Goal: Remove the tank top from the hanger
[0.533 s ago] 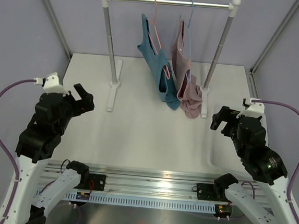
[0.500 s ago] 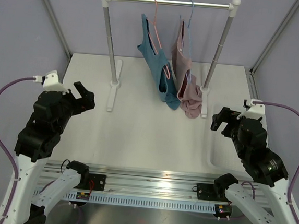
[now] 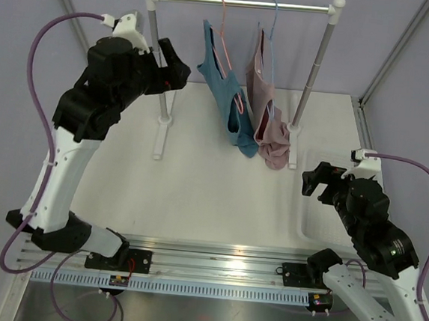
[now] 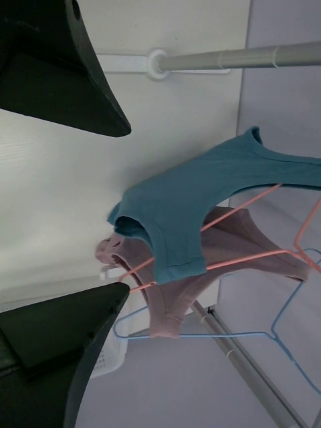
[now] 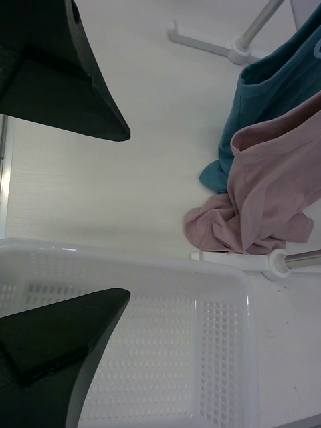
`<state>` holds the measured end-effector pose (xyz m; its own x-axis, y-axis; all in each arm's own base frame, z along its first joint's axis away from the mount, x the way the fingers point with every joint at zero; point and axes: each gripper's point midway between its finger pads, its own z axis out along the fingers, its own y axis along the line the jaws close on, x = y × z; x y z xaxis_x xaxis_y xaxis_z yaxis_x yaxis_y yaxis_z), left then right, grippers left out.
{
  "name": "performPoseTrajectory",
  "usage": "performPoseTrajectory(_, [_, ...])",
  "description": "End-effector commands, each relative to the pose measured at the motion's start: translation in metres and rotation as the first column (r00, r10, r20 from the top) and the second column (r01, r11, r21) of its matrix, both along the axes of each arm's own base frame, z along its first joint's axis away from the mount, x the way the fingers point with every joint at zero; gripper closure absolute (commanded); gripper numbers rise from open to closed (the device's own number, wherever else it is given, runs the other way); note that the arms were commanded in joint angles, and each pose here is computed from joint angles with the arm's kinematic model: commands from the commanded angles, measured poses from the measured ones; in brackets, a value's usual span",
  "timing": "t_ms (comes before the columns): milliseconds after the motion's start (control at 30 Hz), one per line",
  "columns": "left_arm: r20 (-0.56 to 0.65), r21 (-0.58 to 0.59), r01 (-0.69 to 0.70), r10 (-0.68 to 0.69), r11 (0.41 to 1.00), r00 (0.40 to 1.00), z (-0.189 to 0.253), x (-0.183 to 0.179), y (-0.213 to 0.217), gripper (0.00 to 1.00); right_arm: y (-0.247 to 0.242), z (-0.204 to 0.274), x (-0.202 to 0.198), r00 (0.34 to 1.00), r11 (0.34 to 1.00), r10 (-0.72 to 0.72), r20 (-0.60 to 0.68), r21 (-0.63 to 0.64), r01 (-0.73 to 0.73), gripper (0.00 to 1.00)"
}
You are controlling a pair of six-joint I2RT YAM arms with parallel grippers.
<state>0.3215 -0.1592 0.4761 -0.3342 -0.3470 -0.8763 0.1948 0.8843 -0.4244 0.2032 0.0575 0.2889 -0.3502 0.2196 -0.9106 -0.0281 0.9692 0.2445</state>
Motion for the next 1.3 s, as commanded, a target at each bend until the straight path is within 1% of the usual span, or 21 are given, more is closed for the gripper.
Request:
performPoseTrajectory(0, [0.042, 0.025, -0.032, 0.031, 0.999, 0.999, 0.017, 0.019, -0.009, 0.09, 0.000, 0.027, -0.013, 0.997, 0.998, 0.028, 0.065, 0.053, -0.032, 0.01])
performPoseTrajectory(33, [0.036, 0.029, -0.026, 0.025, 0.999, 0.999, 0.012, 0.035, -0.022, 0.10, -0.001, 0.028, -0.016, 0.997, 0.998, 0.031, 0.073, 0.057, -0.035, 0.00])
performPoseTrajectory(133, [0.124, 0.018, 0.006, -0.008, 1.000, 0.992, 0.032, 0.052, -0.046, 0.11, -0.004, 0.030, -0.024, 0.996, 0.997, 0.037, 0.077, 0.059, -0.042, 0.00])
performPoseTrajectory(167, [0.125, 0.031, 0.007, -0.011, 1.000, 0.992, 0.027, 0.062, -0.059, 0.11, -0.006, 0.030, -0.028, 0.996, 0.997, 0.036, 0.081, 0.060, -0.041, 0.01])
performPoseTrajectory(233, [0.173, 0.023, -0.029, 0.025, 0.999, 0.985, 0.031, 0.080, -0.065, 0.11, -0.008, 0.030, -0.031, 0.996, 0.997, 0.039, 0.084, 0.067, -0.044, 0.01])
performPoseTrajectory(267, [0.156, 0.028, -0.037, 0.032, 0.999, 0.987, 0.019, 0.094, -0.073, 0.11, -0.010, 0.030, -0.035, 0.996, 0.996, 0.034, 0.086, 0.074, -0.040, 0.00])
performPoseTrajectory(367, [0.174, 0.009, -0.101, 0.097, 0.995, 0.980, 0.016, 0.115, -0.077, 0.14, -0.004, 0.033, -0.043, 0.992, 0.990, 0.071, 0.105, 0.115, -0.083, 0.00])
performPoseTrajectory(467, [0.202, 0.037, -0.157, 0.146, 0.987, 0.968, 0.005, 0.137, -0.086, 0.16, 0.004, 0.032, -0.048, 0.987, 0.980, 0.112, 0.111, 0.153, -0.129, 0.01])
performPoseTrajectory(500, [0.190, 0.067, -0.170, 0.155, 0.983, 0.970, -0.010, 0.150, -0.094, 0.19, 0.007, 0.032, -0.050, 0.986, 0.976, 0.123, 0.111, 0.164, -0.140, 0.01])
performPoseTrajectory(533, [0.208, 0.076, -0.193, 0.173, 0.978, 0.963, -0.002, 0.150, -0.091, 0.21, 0.010, 0.031, -0.052, 0.984, 0.971, 0.142, 0.107, 0.176, -0.159, 0.01])
performPoseTrajectory(567, [0.208, 0.094, -0.211, 0.188, 0.973, 0.960, -0.004, 0.153, -0.094, 0.25, 0.013, 0.028, -0.052, 0.983, 0.969, 0.152, 0.101, 0.179, -0.168, 0.01])
performPoseTrajectory(600, [0.198, 0.124, -0.231, 0.204, 0.965, 0.959, -0.017, 0.163, -0.098, 0.26, 0.015, 0.027, -0.052, 0.982, 0.966, 0.164, 0.095, 0.185, -0.179, 0.00])
performPoseTrajectory(633, [0.212, 0.132, -0.233, 0.202, 0.964, 0.956, -0.014, 0.166, -0.098, 0.26, 0.019, 0.026, -0.054, 0.979, 0.961, 0.182, 0.090, 0.195, -0.196, 0.00])
performPoseTrajectory(767, [0.212, 0.169, -0.267, 0.230, 0.949, 0.950, -0.029, 0.177, -0.099, 0.40, 0.023, 0.021, -0.056, 0.976, 0.956, 0.202, 0.078, 0.202, -0.214, 0.00])
performPoseTrajectory(800, [0.210, 0.180, -0.272, 0.233, 0.945, 0.949, -0.031, 0.178, -0.098, 0.52, 0.023, 0.020, -0.056, 0.976, 0.956, 0.202, 0.077, 0.202, -0.214, 0.01])
performPoseTrajectory(900, [0.215, 0.192, -0.296, 0.254, 0.936, 0.943, -0.032, 0.179, -0.093, 0.66, 0.023, 0.021, -0.057, 0.975, 0.954, 0.207, 0.084, 0.203, -0.220, 0.00])
performPoseTrajectory(967, [0.222, 0.193, -0.308, 0.264, 0.931, 0.939, -0.028, 0.177, -0.089, 0.72, 0.025, 0.020, -0.056, 0.973, 0.952, 0.216, 0.086, 0.202, -0.229, 0.00])
performPoseTrajectory(1000, [0.225, 0.195, -0.313, 0.268, 0.930, 0.937, -0.026, 0.176, -0.088, 0.81, 0.026, 0.019, -0.056, 0.972, 0.952, 0.220, 0.083, 0.200, -0.233, 0.01])
performPoseTrajectory(1067, [0.233, 0.186, -0.322, 0.276, 0.928, 0.932, -0.020, 0.173, -0.084, 0.87, 0.030, 0.017, -0.053, 0.969, 0.949, 0.232, 0.080, 0.199, -0.244, 0.01])
performPoseTrajectory(1133, [0.233, 0.189, -0.340, 0.294, 0.921, 0.927, -0.018, 0.170, -0.078, 1.00, 0.033, 0.015, -0.051, 0.968, 0.948, 0.242, 0.071, 0.195, -0.252, 0.01])
performPoseTrajectory(1267, [0.253, 0.177, -0.344, 0.295, 0.922, 0.921, 0.000, 0.158, -0.068, 1.00, 0.035, 0.011, -0.046, 0.968, 0.950, 0.244, 0.058, 0.188, -0.251, 0.01])
